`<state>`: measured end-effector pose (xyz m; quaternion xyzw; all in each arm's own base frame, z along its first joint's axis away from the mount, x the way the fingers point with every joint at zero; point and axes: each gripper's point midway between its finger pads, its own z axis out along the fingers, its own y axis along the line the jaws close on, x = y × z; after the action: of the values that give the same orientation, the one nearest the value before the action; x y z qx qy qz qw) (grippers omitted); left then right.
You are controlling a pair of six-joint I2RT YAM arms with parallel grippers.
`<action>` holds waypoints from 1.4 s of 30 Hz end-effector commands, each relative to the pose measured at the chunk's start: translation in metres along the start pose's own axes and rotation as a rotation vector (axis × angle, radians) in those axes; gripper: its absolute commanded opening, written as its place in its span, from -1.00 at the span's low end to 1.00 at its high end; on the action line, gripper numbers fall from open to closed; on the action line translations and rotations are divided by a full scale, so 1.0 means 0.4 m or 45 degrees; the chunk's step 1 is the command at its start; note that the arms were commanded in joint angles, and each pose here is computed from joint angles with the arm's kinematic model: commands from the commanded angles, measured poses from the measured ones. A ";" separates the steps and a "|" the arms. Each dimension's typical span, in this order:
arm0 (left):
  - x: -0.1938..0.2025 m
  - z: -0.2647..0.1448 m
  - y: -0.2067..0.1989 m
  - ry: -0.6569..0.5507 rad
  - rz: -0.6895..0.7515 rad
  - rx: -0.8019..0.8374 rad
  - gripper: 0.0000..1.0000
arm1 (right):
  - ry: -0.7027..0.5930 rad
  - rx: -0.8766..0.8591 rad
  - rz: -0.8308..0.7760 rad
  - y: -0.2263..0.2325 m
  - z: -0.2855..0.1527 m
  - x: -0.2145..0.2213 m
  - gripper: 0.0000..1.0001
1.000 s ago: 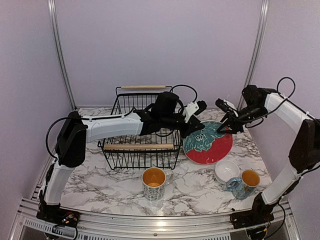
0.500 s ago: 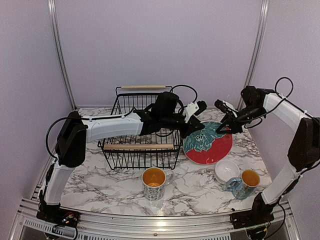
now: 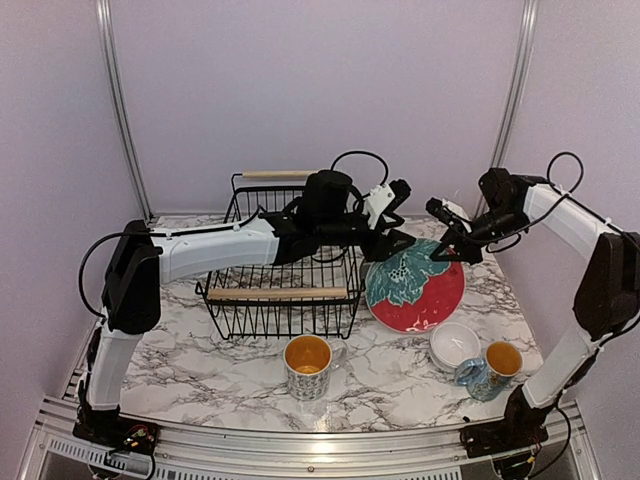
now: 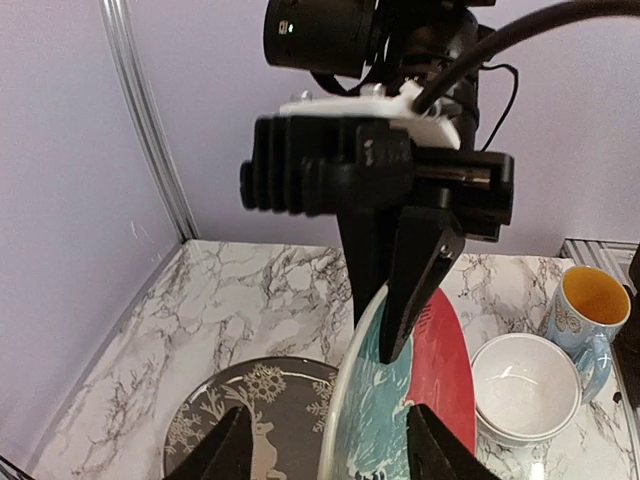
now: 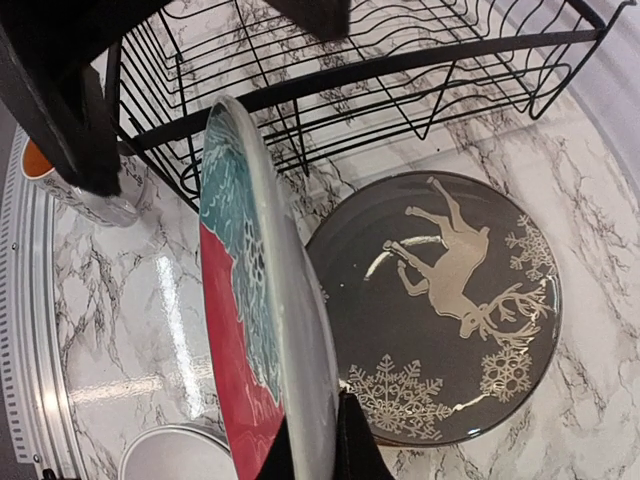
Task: Load the mixed dishes into the dish rack
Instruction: Pass from the left arm to the right, then move the dish rack to the center of the board.
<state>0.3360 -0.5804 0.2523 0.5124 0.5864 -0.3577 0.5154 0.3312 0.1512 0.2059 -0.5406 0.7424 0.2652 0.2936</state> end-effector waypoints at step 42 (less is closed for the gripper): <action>0.370 -0.813 0.471 0.674 -1.132 -1.401 -0.11 | -0.502 1.095 0.437 -0.265 -0.352 -0.228 -1.00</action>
<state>0.4457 -0.1969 0.1846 -0.0323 0.9385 -0.0525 0.3398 0.4252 0.0791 0.2950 -0.1988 0.8515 0.0786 0.4788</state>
